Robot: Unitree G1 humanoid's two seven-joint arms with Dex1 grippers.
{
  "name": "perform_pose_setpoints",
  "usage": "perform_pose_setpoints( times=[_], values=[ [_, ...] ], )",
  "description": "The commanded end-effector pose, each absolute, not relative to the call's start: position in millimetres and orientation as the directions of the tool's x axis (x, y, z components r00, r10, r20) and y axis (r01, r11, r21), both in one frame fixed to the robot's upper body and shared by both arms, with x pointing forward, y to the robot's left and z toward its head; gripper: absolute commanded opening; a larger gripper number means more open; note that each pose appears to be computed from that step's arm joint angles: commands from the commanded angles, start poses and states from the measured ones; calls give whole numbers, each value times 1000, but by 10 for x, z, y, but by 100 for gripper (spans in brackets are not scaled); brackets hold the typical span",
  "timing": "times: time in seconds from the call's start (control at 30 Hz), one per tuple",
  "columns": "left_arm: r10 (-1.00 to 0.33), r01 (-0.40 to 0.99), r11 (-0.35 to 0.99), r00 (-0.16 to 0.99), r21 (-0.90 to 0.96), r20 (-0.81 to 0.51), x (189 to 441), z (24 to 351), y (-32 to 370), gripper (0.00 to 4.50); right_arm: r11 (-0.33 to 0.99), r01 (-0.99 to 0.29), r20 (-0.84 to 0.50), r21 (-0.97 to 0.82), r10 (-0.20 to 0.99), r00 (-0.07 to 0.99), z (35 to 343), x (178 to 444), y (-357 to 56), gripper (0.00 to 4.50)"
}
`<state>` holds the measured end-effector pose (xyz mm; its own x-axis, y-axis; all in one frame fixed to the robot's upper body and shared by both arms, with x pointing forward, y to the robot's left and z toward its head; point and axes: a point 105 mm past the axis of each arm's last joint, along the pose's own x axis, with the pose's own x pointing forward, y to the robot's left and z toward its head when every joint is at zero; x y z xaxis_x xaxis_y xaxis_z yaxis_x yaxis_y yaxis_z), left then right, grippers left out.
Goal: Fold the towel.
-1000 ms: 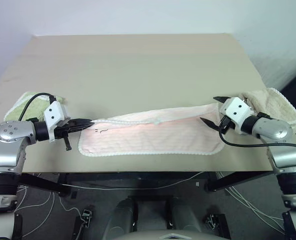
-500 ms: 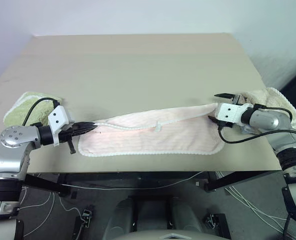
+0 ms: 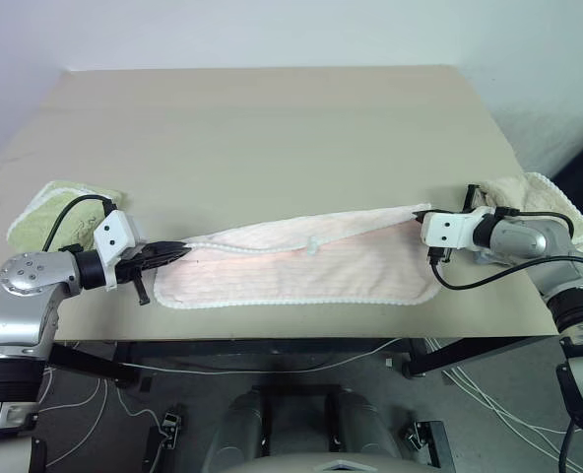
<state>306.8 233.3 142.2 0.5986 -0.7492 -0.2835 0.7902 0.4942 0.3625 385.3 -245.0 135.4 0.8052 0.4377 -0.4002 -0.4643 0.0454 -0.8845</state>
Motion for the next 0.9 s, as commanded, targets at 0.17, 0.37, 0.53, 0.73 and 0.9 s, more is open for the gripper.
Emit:
perform_pose_setpoints(
  times=[0.17,0.37,0.53,0.73,0.9],
  values=[
    [-674,661,611,723,435,-152,3294,1670,2471,0,36,-324,-277,-945,440,854,1817,3946,-2469,1],
    [-535,462,761,844,455,38,3694,2072,2690,0,91,-239,-174,-967,448,877,2225,4108,-2413,1],
    [-454,334,808,878,486,151,3994,2500,2760,0,127,-133,-64,-983,442,895,2750,4244,-2354,1],
    [-410,227,825,870,517,273,4110,3059,2811,0,160,-27,52,-987,469,881,3326,4221,-2274,1],
    [-397,186,819,866,542,303,3994,3259,2986,0,218,-42,85,-975,543,835,3506,4071,-2239,1]
  ],
)
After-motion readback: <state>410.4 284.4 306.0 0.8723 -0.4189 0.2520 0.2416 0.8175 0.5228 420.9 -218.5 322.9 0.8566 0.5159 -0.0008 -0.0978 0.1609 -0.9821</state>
